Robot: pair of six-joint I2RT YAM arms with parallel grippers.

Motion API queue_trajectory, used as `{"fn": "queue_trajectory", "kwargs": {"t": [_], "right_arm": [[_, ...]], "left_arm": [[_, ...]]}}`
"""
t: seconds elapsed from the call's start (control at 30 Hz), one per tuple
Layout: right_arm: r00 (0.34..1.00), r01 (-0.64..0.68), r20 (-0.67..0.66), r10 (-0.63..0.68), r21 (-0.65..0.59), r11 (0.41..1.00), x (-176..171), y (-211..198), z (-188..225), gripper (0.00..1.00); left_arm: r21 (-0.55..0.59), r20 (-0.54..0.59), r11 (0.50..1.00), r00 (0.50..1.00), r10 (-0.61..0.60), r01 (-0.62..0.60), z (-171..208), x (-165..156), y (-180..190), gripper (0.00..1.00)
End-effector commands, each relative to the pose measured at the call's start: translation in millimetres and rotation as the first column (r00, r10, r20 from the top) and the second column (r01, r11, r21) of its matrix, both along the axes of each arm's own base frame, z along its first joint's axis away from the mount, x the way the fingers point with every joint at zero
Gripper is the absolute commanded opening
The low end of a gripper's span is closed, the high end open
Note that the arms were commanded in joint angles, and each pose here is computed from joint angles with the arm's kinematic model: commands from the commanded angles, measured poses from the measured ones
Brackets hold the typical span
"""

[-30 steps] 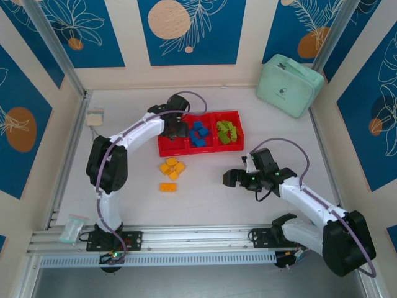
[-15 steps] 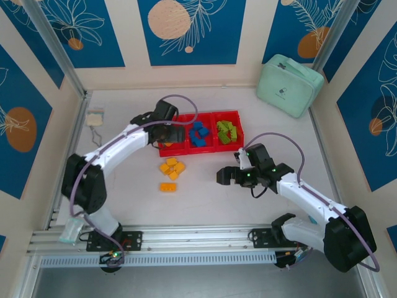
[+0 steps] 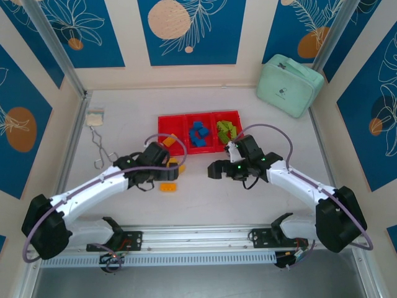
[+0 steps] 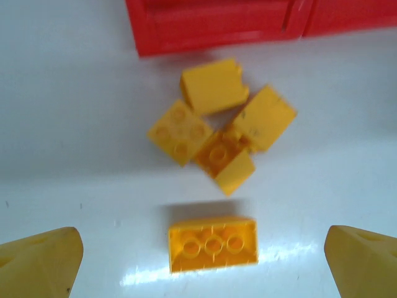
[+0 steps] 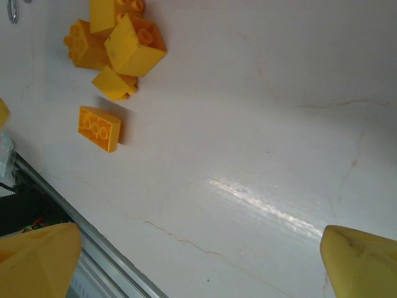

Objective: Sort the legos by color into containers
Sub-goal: Pick up the lego from the middle-left of the table.

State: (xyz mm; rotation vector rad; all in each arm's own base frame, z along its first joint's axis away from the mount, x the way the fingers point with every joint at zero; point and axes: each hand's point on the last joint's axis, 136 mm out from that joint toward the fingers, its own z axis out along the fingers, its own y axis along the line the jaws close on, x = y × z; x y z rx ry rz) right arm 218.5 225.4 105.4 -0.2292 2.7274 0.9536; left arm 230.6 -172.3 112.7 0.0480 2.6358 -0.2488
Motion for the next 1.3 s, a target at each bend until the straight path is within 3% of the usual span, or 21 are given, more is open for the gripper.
{"fn": "queue_trajectory", "kwargs": {"t": [0.0, 0.2, 0.47, 0.8, 1.0, 1.27], "right_arm": [[0.999, -0.036, -0.007, 0.035, -0.029, 0.999, -4, 10, 0, 0.99], [0.998, -0.058, 0.0, 0.058, -0.057, 0.997, -6, 18, -1, 0.99], [0.997, -0.012, 0.076, 0.023, -0.139, 0.99, -4, -8, 11, 0.99], [0.986, 0.126, 0.116, -0.118, -0.064, 0.99, -2, -49, 27, 0.99], [0.987, 0.137, 0.095, -0.131, -0.061, 0.989, -9, -56, 19, 0.99], [0.985, 0.146, 0.098, -0.14, -0.059, 0.988, -9, -61, 18, 0.99]], "left_arm": [[-0.035, -0.011, 0.995, 0.996, 0.088, -0.088, -9, -9, 8, 0.99], [0.042, -0.008, 0.997, 0.998, 0.059, -0.058, -12, -9, 8, 0.99], [0.027, -0.018, 1.0, 1.0, 0.011, -0.011, -21, -1, -11, 1.0], [0.054, -0.11, 0.995, 0.991, -0.077, 0.083, -44, 9, -42, 0.99], [0.145, -0.198, 0.989, 0.98, -0.012, 0.041, -62, 2, -34, 0.97], [0.175, -0.288, 0.984, 0.957, 0.023, 0.029, -86, -14, -30, 0.92]]}}
